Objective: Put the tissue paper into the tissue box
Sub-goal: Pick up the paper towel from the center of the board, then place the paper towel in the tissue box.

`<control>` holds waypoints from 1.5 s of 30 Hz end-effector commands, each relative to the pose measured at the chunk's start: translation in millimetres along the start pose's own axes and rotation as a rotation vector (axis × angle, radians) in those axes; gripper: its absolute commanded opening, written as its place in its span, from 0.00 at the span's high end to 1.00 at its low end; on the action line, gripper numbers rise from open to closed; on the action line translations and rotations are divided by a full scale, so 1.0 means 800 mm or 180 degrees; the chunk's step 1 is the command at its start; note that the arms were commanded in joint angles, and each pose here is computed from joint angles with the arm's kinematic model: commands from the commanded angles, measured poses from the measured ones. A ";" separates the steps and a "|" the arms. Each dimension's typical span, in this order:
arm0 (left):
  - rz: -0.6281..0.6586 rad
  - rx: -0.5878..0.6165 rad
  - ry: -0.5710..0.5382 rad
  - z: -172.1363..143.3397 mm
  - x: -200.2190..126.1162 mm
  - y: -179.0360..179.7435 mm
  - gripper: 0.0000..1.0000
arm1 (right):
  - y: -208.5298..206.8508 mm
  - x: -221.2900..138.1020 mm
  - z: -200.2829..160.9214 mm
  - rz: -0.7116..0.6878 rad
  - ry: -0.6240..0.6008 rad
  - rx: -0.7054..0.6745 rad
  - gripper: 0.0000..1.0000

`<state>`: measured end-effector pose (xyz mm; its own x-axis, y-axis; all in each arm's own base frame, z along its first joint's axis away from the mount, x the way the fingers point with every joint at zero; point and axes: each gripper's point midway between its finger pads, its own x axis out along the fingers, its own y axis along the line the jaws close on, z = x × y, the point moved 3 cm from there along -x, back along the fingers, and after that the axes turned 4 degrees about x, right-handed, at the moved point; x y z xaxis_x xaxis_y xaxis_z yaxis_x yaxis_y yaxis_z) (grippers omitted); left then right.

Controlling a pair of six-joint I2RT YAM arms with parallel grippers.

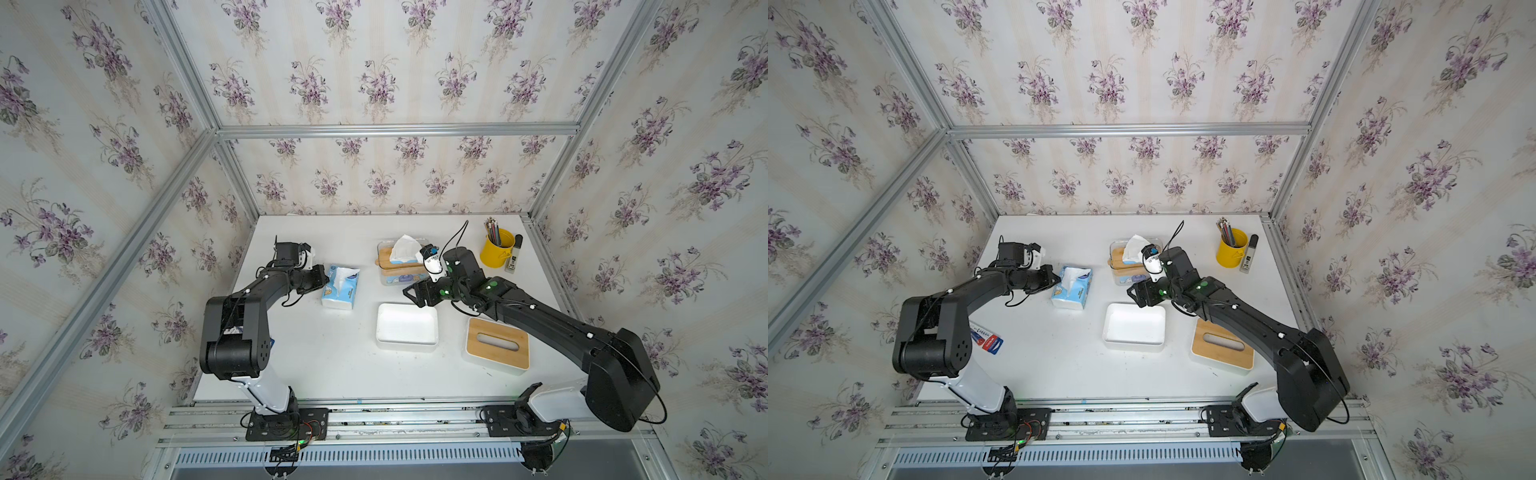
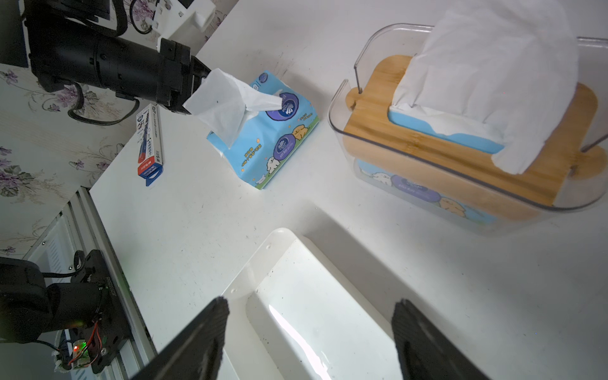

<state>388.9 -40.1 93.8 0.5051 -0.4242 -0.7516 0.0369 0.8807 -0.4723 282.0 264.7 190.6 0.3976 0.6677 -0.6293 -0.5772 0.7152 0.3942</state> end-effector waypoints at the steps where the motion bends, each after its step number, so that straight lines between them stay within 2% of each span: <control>1: -0.0067 0.0091 0.0011 -0.002 -0.005 -0.006 1.00 | -0.002 0.002 0.005 -0.0048 -0.0059 -0.0008 0.18; 4: -0.0114 0.0142 -0.0029 0.000 -0.014 -0.013 1.00 | -0.004 -0.001 0.006 -0.0087 -0.0067 -0.0026 0.18; 12: -0.0614 0.0237 -0.0206 0.010 -0.053 -0.061 1.00 | -0.013 -0.007 0.010 -0.0299 -0.0093 -0.0104 0.16; 19: -0.0963 0.0557 -0.0324 0.014 -0.100 -0.108 1.00 | -0.028 -0.021 0.024 -0.0496 -0.0196 -0.0035 0.14; 22: -0.1195 0.0980 -0.0365 0.009 -0.128 -0.153 1.00 | -0.049 -0.035 0.035 -0.0665 -0.0282 0.0094 0.14; 28: -0.1528 0.1805 0.0016 -0.017 -0.131 -0.228 1.00 | -0.100 -0.077 0.054 -0.1039 -0.0584 0.0322 0.12; 32: -0.1721 0.2214 0.0518 -0.037 -0.098 -0.257 1.00 | -0.125 -0.103 0.056 -0.1241 -0.0744 0.0470 0.12; 37: -0.1979 0.2793 0.1095 -0.067 -0.076 -0.293 1.00 | -0.139 -0.119 0.047 -0.1487 -0.0729 0.0505 0.11; 42: -0.2218 0.3300 0.1473 -0.092 -0.059 -0.321 1.00 | -0.145 -0.127 0.040 -0.1587 -0.0733 0.0493 0.11; 45: -0.2213 0.3537 0.1651 -0.102 -0.045 -0.325 1.00 | -0.145 -0.127 0.035 -0.1580 -0.0713 0.0501 0.11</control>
<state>305.6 -273.3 214.1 -0.1750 -0.7052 -0.6871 0.9086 0.1531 -0.3885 331.5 122.3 230.1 0.7489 0.2714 -0.6046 -0.1808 0.9614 0.2076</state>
